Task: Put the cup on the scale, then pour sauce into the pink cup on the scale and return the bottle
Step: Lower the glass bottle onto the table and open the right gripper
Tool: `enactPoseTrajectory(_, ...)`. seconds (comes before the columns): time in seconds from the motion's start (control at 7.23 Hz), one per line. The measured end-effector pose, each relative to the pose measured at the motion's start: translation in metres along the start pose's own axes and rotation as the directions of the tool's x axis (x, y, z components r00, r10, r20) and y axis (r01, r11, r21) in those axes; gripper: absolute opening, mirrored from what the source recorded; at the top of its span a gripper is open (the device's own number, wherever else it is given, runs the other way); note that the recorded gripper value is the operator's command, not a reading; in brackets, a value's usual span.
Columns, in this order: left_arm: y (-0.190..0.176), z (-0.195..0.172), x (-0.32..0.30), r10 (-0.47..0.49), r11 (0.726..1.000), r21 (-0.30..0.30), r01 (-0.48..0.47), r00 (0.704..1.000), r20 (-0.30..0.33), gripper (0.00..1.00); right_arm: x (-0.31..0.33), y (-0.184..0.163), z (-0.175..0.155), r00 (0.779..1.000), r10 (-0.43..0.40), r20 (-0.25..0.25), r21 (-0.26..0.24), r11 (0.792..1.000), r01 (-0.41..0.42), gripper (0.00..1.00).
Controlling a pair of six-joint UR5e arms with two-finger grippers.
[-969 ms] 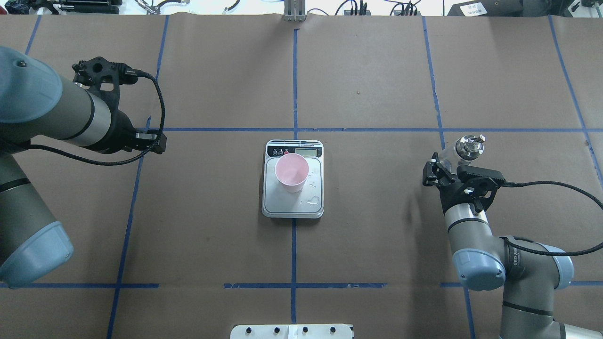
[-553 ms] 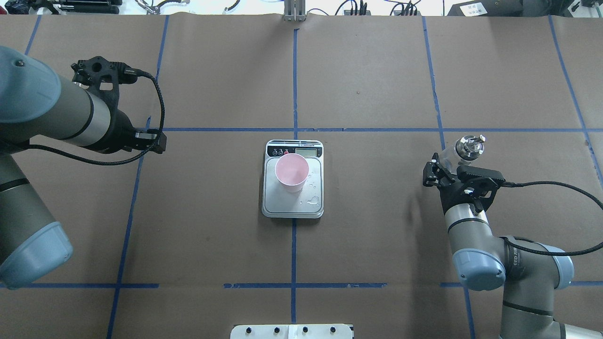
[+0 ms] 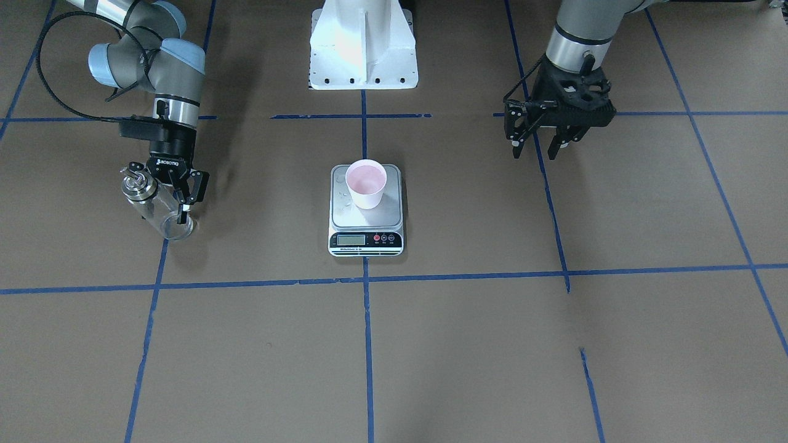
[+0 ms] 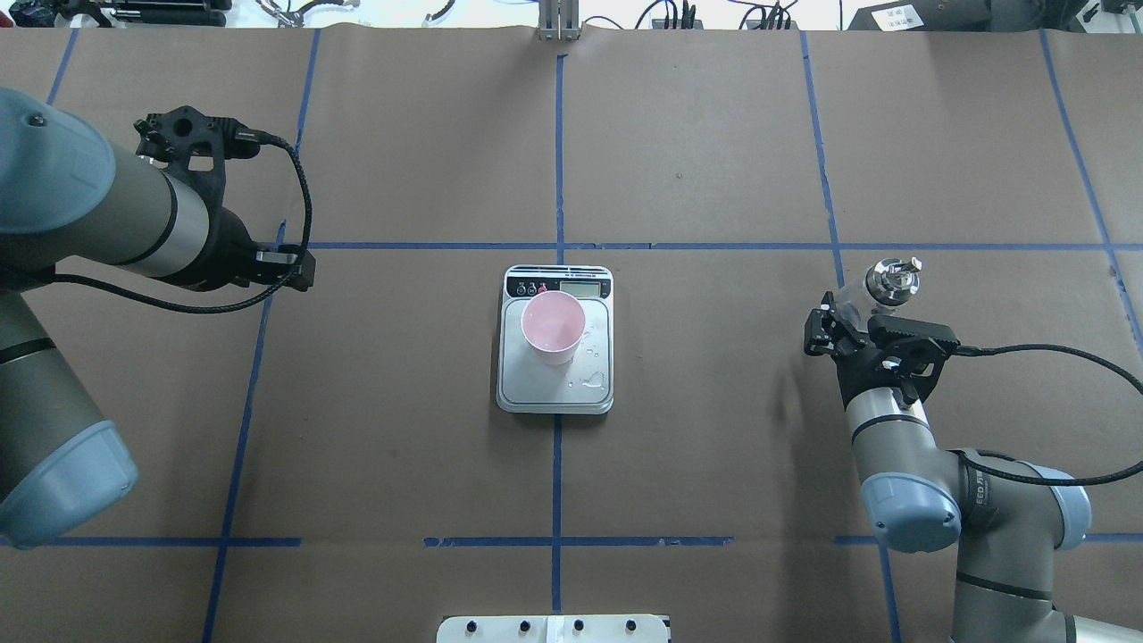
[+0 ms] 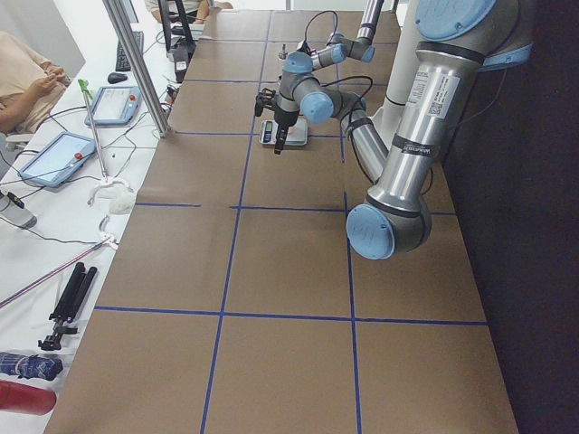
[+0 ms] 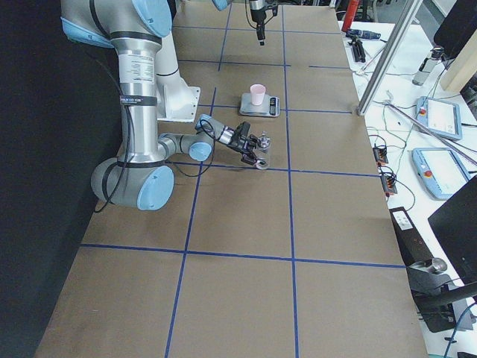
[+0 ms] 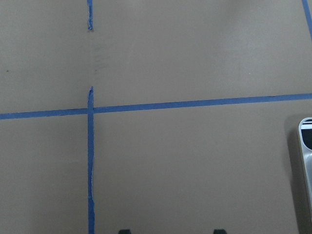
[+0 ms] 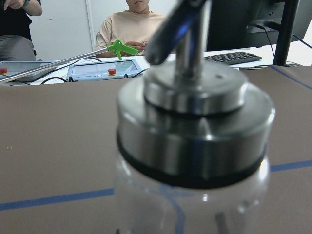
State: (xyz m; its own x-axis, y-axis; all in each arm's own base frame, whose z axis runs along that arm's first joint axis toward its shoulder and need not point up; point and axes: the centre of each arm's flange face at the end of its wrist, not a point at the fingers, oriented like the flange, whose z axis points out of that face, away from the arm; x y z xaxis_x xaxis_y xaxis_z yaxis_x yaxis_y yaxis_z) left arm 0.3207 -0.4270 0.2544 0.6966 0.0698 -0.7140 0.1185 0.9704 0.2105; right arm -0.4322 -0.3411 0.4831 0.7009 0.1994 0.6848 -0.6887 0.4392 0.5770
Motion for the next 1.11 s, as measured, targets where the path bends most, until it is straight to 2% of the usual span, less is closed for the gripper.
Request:
enactPoseTrajectory(0.55, 0.0, 0.001, 0.0, 0.002, 1.0, 0.0, -0.002, 1.0, 0.002, 0.65, 0.002, 0.001, -0.002, 1.0, -0.023, 0.0, -0.003, 1.0, 0.023, 1.0)
enactPoseTrajectory(1.11, 0.0, 0.002, -0.001, 0.002, 1.0, -0.002, -0.002, 1.0, 0.003, 0.65, -0.001, 0.01, -0.025, 0.999, -0.032, 0.039, -0.024, 0.999, 0.033, 1.0)
